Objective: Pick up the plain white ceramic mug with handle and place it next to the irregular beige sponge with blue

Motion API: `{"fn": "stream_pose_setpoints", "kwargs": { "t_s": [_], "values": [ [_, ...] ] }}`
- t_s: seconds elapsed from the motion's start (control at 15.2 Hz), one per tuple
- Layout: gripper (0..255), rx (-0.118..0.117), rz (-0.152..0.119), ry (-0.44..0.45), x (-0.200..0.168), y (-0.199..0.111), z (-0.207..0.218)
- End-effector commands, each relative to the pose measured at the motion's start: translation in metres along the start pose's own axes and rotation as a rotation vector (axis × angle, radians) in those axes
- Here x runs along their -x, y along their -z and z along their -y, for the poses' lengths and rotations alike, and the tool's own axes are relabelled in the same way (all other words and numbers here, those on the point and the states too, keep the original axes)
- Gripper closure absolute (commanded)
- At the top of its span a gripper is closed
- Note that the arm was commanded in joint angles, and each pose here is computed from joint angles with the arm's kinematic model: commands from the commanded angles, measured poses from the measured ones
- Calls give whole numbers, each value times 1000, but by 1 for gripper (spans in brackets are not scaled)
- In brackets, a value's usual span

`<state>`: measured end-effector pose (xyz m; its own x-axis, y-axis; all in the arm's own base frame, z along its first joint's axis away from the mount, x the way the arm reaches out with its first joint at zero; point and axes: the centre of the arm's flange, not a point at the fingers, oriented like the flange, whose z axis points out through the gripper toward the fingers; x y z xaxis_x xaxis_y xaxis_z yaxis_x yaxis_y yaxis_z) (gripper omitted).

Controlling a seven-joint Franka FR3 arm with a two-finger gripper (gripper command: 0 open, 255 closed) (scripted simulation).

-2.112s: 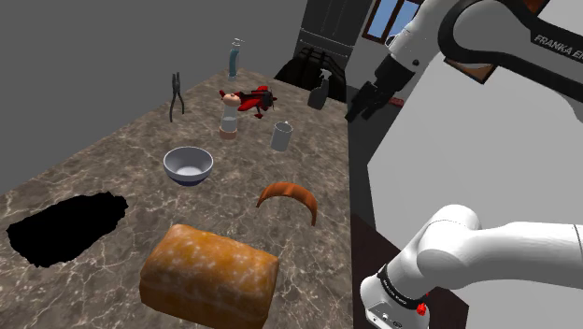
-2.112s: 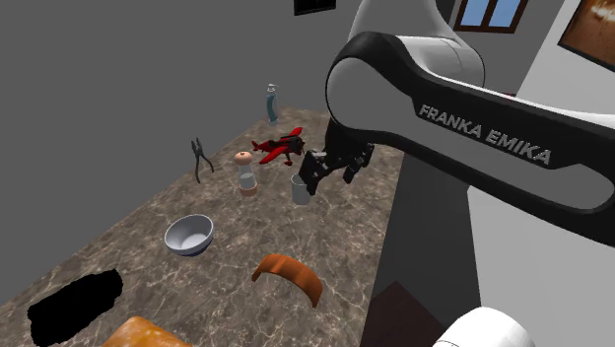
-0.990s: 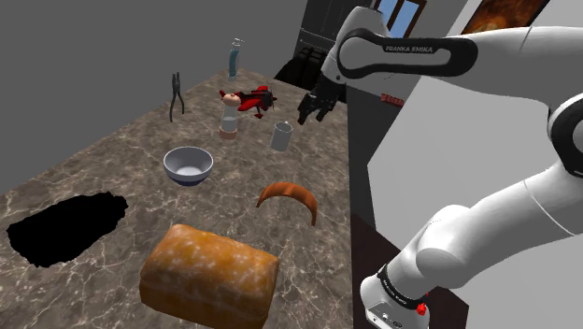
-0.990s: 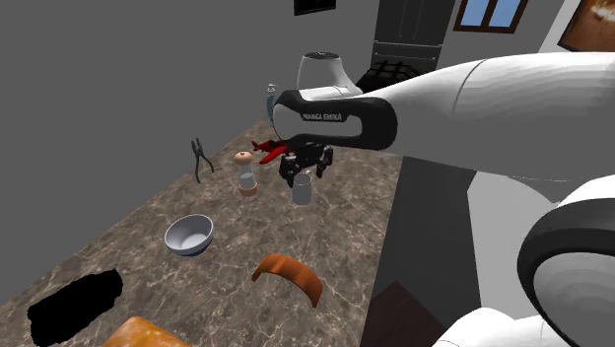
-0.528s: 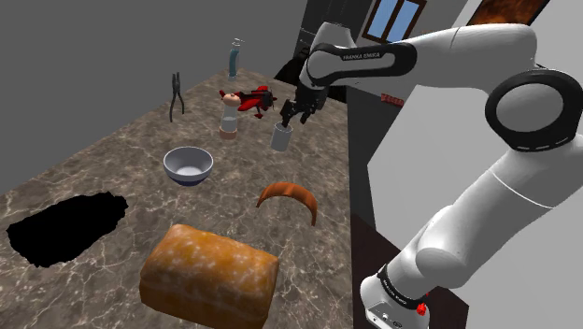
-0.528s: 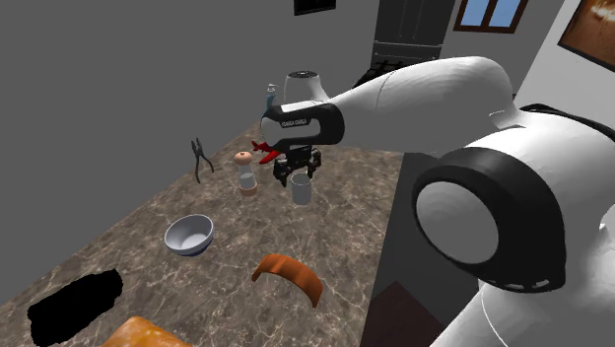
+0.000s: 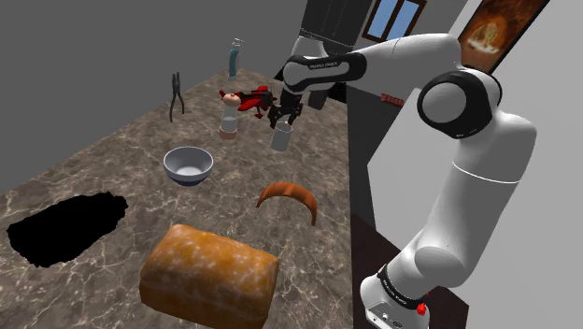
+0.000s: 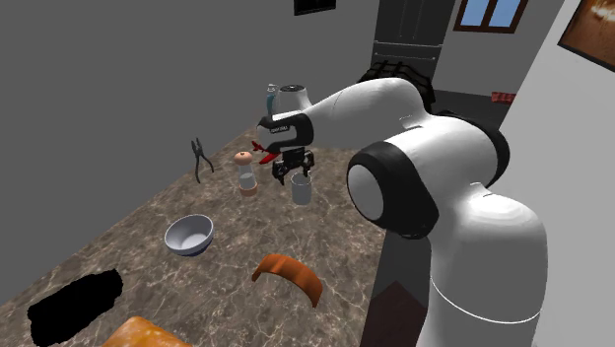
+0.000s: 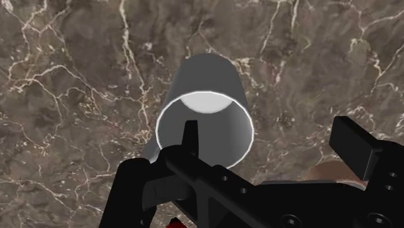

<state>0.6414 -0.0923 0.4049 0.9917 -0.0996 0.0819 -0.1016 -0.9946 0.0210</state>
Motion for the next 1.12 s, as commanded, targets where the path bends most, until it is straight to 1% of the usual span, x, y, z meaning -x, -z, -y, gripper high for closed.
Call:
{"fn": "stream_pose_setpoints", "kwargs": {
  "t_s": [0.0,0.53,0.99,1.06],
  "values": [
    [0,8,7,-1,-19,-19,-1],
    [0,8,7,-1,-19,-59,-2],
    [0,8,8,-1,-19,-59,-2],
    [255,8,8,-1,-19,-59,-2]
  ]
}}
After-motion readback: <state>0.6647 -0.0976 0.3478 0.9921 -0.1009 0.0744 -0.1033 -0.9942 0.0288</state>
